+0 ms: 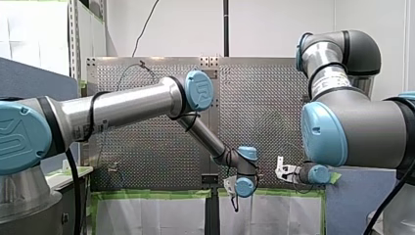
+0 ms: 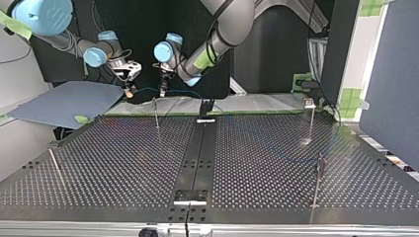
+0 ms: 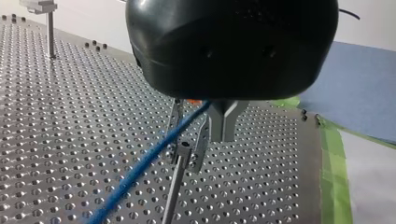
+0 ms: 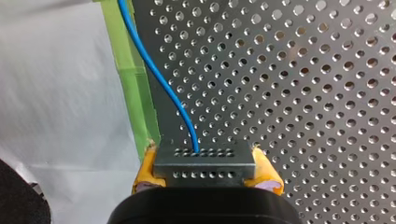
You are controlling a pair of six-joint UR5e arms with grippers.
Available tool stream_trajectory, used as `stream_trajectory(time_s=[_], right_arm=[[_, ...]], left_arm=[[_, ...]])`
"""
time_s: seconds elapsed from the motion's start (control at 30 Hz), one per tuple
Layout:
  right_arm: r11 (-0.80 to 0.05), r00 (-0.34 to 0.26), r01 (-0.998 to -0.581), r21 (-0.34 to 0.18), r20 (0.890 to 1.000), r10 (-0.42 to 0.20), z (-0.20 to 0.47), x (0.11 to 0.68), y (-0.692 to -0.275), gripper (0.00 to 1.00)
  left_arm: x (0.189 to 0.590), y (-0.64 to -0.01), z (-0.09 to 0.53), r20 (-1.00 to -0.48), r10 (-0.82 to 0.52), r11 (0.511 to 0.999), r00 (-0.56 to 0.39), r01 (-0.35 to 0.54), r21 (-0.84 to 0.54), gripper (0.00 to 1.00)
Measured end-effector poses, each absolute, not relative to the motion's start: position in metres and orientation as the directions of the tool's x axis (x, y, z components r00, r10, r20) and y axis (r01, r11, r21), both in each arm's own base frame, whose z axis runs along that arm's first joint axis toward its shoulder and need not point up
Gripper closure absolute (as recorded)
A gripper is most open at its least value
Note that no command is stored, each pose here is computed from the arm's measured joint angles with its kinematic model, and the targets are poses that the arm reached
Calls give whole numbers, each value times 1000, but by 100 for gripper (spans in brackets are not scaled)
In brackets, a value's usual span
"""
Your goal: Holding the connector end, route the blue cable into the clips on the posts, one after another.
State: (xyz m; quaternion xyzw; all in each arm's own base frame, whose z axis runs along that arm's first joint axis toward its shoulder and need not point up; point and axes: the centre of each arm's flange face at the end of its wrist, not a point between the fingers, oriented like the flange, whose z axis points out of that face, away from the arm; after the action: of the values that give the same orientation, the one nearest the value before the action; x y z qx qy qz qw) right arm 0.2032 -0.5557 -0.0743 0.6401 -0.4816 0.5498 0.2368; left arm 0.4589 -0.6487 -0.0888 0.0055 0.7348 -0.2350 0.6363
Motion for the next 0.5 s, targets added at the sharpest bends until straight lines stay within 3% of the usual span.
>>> stream_trajectory(time_s=[0.5], right_arm=[[-450, -79, -863, -230, 941, -329, -66, 198, -573, 100]], left_arm=[[473, -646, -84, -933, -309, 882, -186, 311, -355, 100]])
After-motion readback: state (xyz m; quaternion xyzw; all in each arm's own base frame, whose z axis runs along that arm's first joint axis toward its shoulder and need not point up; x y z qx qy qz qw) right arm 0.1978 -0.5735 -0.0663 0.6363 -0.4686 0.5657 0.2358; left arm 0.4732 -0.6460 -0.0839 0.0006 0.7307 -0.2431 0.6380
